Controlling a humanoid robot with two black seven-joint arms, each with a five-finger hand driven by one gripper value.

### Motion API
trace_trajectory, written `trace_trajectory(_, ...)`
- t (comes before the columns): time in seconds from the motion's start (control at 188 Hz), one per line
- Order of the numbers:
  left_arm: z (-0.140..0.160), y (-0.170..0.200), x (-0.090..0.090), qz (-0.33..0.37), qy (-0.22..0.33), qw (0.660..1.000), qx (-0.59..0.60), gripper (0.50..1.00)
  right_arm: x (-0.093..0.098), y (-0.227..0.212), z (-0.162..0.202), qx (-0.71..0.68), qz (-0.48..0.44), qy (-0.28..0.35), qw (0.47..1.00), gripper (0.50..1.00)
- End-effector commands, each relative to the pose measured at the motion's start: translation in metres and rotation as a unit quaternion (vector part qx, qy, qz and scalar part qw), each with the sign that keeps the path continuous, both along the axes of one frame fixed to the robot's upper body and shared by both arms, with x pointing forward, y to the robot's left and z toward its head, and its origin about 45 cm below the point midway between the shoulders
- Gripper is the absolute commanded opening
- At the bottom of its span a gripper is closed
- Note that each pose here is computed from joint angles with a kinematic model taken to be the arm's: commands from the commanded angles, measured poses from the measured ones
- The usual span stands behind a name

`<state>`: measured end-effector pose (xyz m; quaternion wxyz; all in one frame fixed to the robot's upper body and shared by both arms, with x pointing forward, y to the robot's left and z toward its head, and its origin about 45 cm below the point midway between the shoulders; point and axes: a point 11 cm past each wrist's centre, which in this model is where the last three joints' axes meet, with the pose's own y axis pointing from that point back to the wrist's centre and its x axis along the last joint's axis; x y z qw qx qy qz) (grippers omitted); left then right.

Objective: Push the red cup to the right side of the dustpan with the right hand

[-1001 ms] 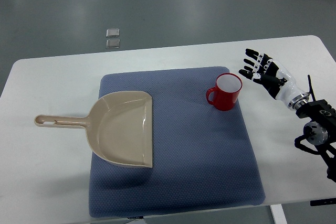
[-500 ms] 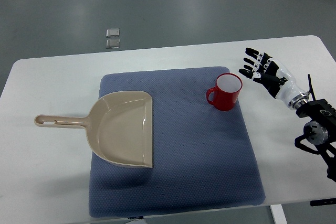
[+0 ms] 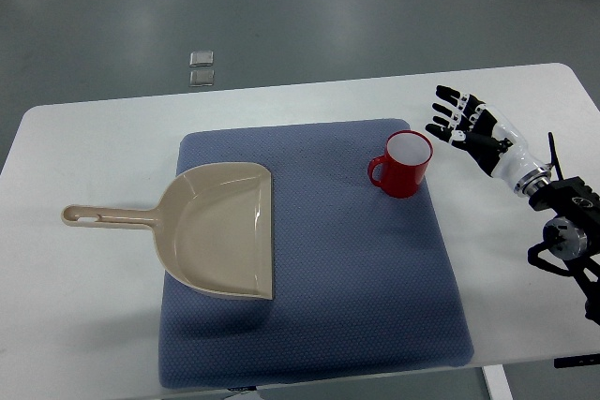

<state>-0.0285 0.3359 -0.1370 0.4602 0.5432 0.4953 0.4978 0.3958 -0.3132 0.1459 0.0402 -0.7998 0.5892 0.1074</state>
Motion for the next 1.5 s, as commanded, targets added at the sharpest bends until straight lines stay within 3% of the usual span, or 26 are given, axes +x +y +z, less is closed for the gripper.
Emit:
trace_trajectory(0.0, 0.000, 0.000, 0.000, 0.000, 0.000, 1.000, 0.000, 1.000, -0.001, 0.001, -0.001, -0.001, 0.002, -0.002, 1.000, 0.934)
trace_trajectory(1.496, 0.000, 0.000, 0.000, 0.000, 0.000, 1.000, 0.000, 1.000, -0.020, 0.017, -0.012, -0.045, 0.076, -0.029, 0.996, 0.932)
